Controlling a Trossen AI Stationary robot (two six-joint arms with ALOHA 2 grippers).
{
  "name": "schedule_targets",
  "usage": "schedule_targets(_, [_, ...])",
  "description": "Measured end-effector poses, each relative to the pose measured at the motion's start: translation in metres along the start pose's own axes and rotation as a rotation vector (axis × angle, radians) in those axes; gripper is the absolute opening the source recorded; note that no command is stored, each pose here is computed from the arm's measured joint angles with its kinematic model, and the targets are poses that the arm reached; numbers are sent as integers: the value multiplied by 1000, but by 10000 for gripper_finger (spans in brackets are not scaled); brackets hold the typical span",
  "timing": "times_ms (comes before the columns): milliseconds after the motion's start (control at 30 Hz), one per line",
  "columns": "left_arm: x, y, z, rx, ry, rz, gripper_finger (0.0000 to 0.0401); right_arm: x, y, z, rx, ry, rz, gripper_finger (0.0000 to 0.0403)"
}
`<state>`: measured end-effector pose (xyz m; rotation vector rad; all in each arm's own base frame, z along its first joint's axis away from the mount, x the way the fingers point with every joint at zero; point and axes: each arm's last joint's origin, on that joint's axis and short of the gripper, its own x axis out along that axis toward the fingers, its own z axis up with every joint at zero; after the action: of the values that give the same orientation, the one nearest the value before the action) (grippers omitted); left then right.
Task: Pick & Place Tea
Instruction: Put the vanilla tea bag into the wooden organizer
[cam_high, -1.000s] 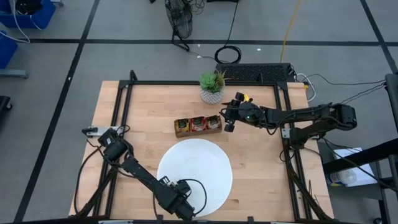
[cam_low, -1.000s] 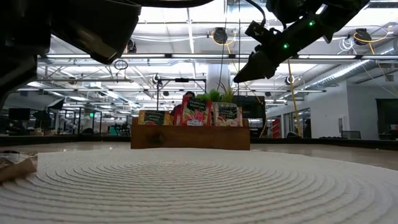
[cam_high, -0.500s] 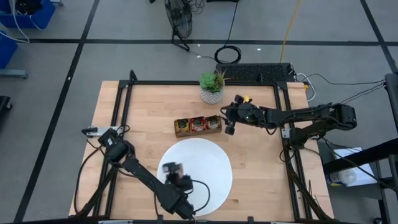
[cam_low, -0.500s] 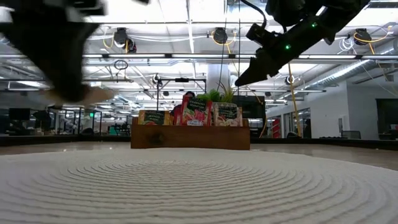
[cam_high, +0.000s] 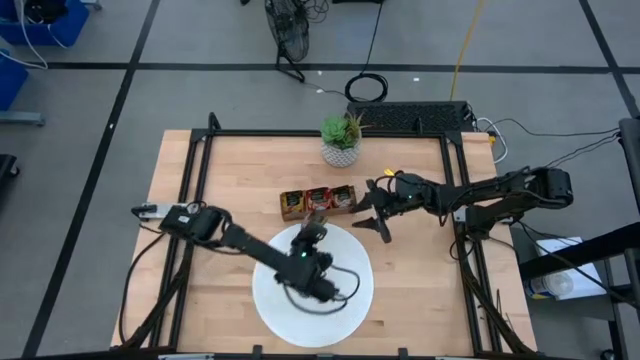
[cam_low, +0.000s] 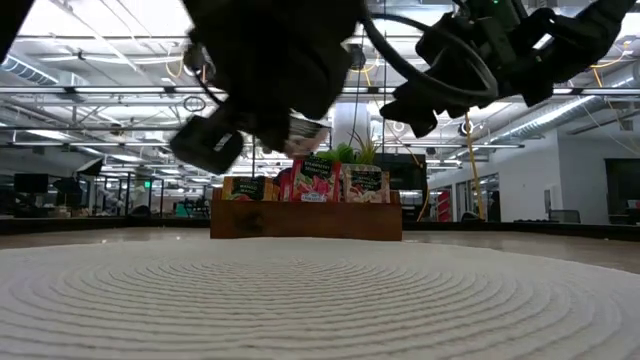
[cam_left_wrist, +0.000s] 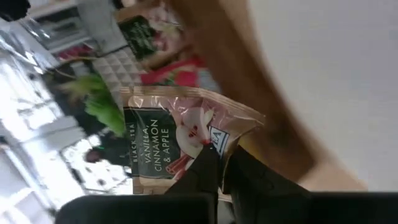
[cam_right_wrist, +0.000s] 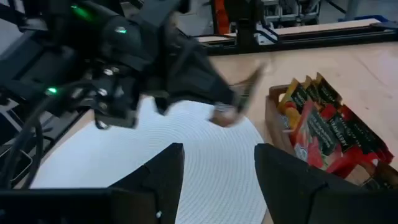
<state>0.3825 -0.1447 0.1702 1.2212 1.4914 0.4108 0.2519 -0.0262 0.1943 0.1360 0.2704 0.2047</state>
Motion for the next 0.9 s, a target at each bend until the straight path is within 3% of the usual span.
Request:
schedule_targets(267, [21, 22, 12, 251, 10, 225, 16, -4, 0, -12, -7, 24, 7, 183])
schedule_targets(433, [37, 32, 10, 387, 64, 215, 16, -7, -10, -12, -33, 12, -33, 183])
schedule_targets(900, [44, 52, 39, 523, -1, 290, 16, -13, -27, -9, -23, -29, -100, 183])
